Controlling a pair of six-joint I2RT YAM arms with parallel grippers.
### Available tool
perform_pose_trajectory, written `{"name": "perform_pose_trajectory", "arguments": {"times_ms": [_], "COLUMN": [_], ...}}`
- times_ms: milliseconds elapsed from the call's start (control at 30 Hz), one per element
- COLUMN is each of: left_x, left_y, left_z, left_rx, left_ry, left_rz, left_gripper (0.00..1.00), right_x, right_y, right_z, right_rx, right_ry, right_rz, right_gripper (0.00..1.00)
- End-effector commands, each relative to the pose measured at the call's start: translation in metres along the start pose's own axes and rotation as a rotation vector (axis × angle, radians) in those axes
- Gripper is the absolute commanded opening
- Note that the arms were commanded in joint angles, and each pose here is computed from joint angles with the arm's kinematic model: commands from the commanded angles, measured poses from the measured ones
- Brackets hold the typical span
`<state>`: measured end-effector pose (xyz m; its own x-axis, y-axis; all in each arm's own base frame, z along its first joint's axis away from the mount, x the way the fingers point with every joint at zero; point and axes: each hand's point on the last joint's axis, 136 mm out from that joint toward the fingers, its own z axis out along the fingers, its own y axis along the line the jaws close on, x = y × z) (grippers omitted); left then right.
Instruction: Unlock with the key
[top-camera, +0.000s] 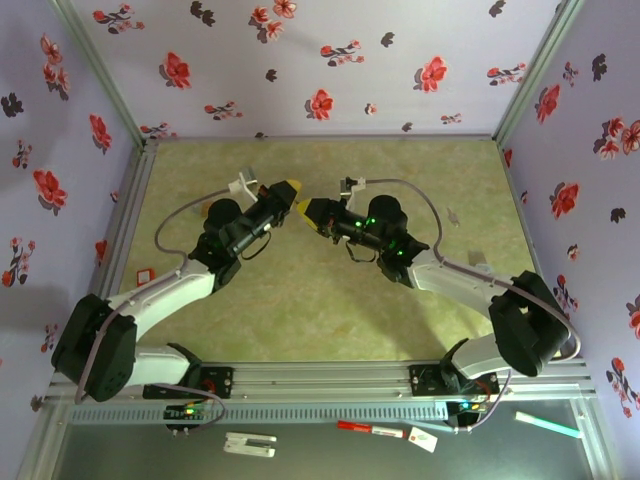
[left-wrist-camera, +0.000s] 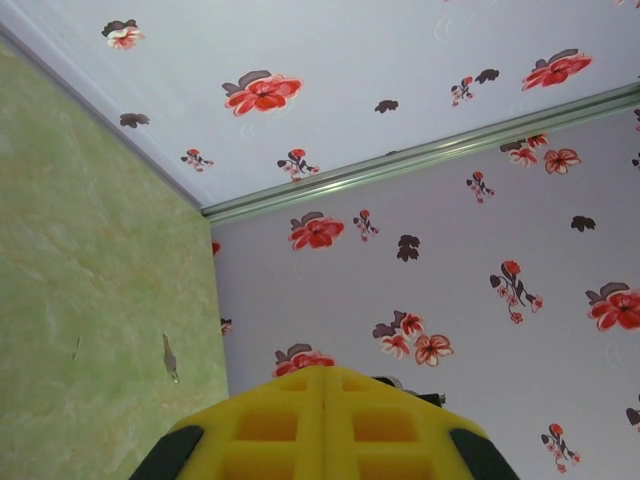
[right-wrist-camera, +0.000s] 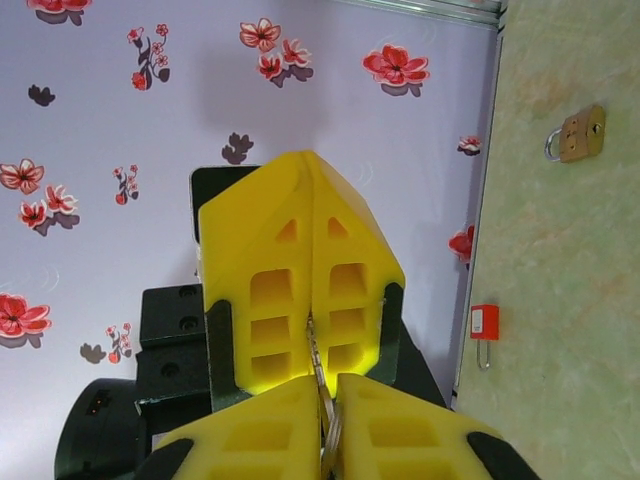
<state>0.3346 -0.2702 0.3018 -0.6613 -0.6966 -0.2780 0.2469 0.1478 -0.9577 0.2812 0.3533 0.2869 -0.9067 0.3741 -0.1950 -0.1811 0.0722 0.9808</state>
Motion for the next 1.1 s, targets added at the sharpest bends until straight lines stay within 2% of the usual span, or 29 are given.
{"name": "perform_pose_trajectory", "arguments": {"times_ms": [0, 133, 233, 300, 400, 467, 533, 633, 800, 933, 1067], "left_x": [0.001, 0.005, 0.006, 0.003, -0.018, -0.039, -0.062, -0.084, -0.082, -0.085, -0.096], "left_y": [-0.006, -0.001, 0.003, 0.007, 0.012, 0.013, 0.013, 0.014, 0.038, 0.054, 0.069], "left_z": [0.0, -0.002, -0.004, -0.008, -0.021, -0.035, -0.054, -0.08, -0.11, -0.127, -0.143], "left_rx": [0.044, 0.04, 0.033, 0.021, -0.029, -0.083, -0.161, -0.289, -0.562, -0.698, -0.792], "left_ry": [-0.013, -0.014, -0.017, -0.035, -0.089, -0.125, -0.16, -0.157, -0.033, 0.04, 0.056], "left_rz": [0.003, -0.005, -0.016, -0.018, -0.022, -0.01, 0.006, 0.028, 0.065, 0.123, 0.155], "left_gripper": [0.0, 0.0, 0.0, 0.21, 0.6, 0.76, 0.87, 0.92, 0.94, 0.94, 0.95], "right_x": [-0.002, -0.003, -0.002, 0.0, 0.006, 0.01, 0.014, 0.02, 0.025, 0.029, 0.031], "right_y": [0.011, 0.015, 0.018, 0.016, 0.002, -0.011, -0.016, -0.016, -0.016, -0.016, -0.019], "right_z": [0.004, 0.003, 0.0, -0.003, -0.014, -0.025, -0.035, -0.046, -0.057, -0.061, -0.065], "right_rx": [-0.031, -0.023, -0.011, 0.009, 0.11, 0.201, 0.248, 0.272, 0.308, 0.314, 0.321], "right_ry": [-0.007, -0.009, -0.005, -0.001, 0.019, 0.034, 0.05, 0.07, 0.097, 0.11, 0.107], "right_rz": [-0.025, -0.049, -0.075, -0.095, -0.147, -0.193, -0.236, -0.284, -0.331, -0.331, -0.322], "right_gripper": [0.06, 0.0, 0.0, 0.0, 0.0, 0.0, 0.0, 0.0, 0.0, 0.0, 0.0]}}
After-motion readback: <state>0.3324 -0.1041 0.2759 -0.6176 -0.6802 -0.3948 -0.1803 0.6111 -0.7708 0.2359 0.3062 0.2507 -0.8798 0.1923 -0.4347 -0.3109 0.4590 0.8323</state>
